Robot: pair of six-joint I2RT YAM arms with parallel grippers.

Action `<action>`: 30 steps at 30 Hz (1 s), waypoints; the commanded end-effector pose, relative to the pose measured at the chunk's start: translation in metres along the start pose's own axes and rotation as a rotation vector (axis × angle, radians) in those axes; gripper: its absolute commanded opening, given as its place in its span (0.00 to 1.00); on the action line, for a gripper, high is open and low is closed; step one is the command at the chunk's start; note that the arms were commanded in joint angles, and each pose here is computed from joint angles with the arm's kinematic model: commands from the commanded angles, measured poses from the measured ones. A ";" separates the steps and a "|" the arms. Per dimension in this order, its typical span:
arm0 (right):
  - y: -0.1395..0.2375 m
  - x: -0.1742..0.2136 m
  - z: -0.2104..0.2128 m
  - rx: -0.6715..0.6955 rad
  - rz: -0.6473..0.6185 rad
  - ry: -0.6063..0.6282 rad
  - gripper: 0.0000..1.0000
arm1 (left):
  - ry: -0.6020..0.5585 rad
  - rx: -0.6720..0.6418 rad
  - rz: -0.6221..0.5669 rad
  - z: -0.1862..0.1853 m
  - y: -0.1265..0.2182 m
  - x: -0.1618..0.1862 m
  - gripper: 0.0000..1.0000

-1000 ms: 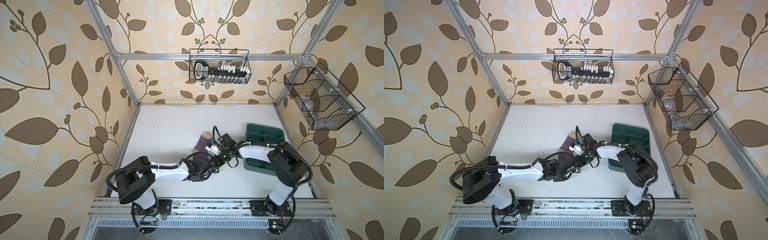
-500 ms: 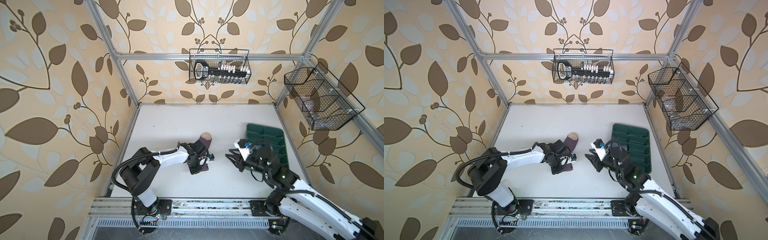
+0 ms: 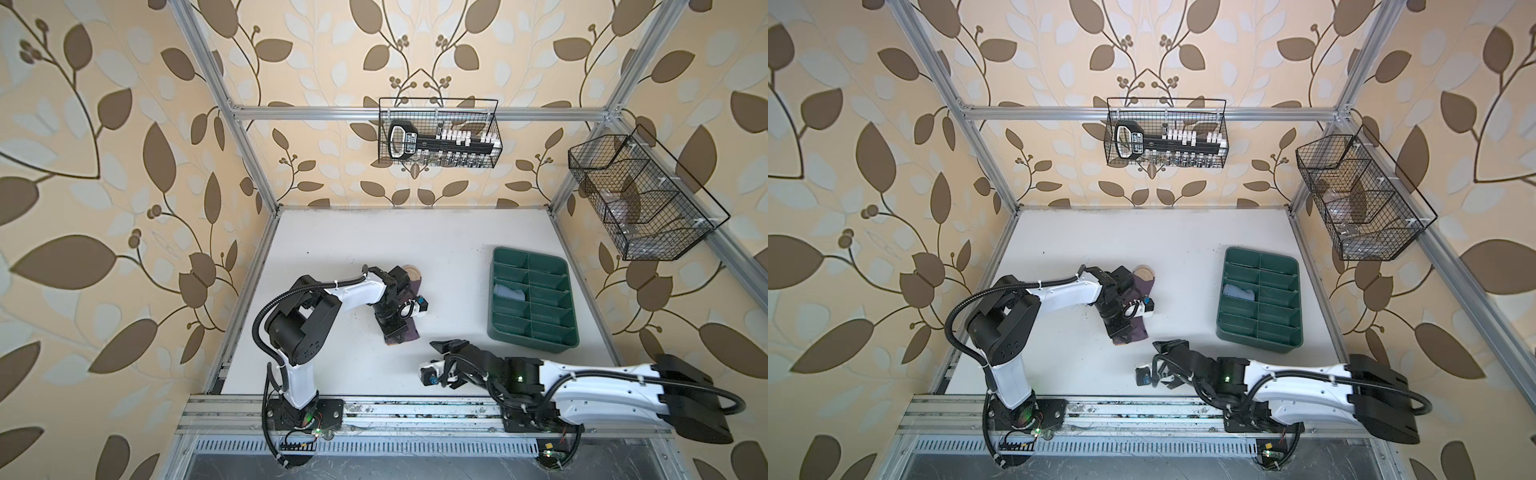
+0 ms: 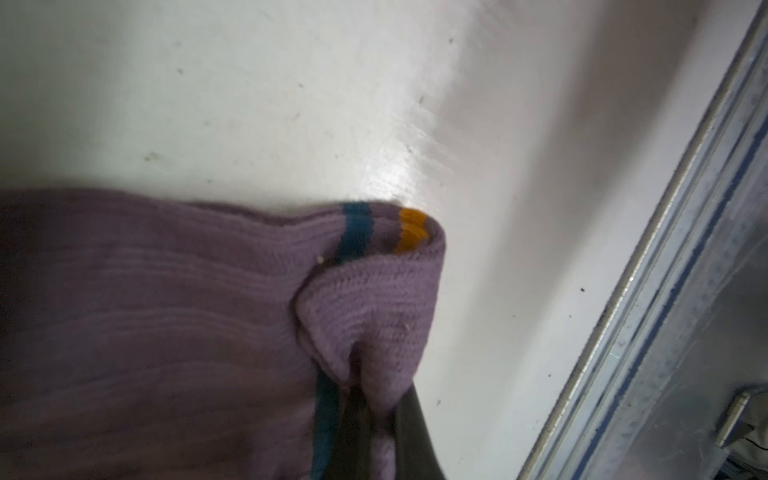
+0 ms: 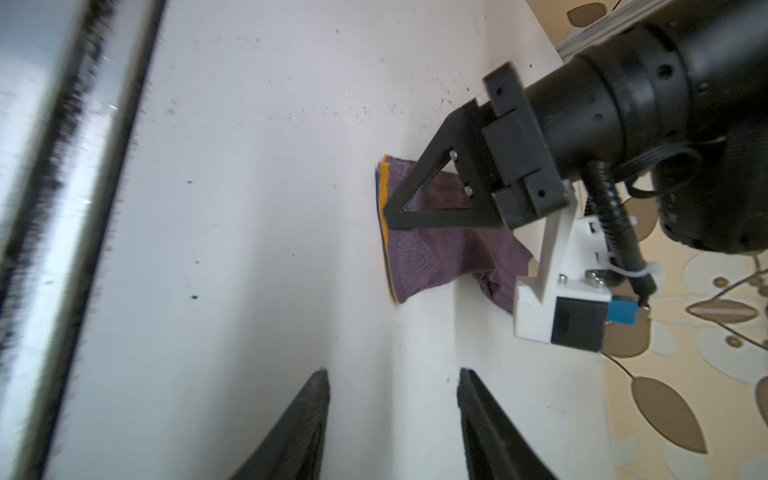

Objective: Roll the socks

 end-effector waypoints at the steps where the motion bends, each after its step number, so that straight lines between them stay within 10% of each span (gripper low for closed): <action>1: -0.022 -0.010 -0.030 0.189 -0.021 0.038 0.52 | 0.010 0.056 0.042 -0.003 -0.004 0.004 0.00; 17: -0.109 0.001 -0.007 -0.017 -0.040 0.108 0.41 | 0.015 0.046 0.027 -0.002 -0.003 0.004 0.00; 25: -0.114 0.008 0.005 -0.169 -0.008 0.116 0.00 | 0.018 0.046 -0.007 -0.005 0.003 -0.001 0.00; 30: -0.100 0.014 0.005 -0.163 0.028 0.093 0.00 | 0.031 -0.003 -0.073 -0.009 0.021 -0.009 0.10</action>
Point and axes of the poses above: each gripper's point midway between its finger pads, its own y axis back along the fingers, its own z axis along the line the jaws close on, x = y × z, the point moved 8 cm from there along y, back along the fingers, and after that the axes turned 14 degrees about y, right-handed, at the moved point
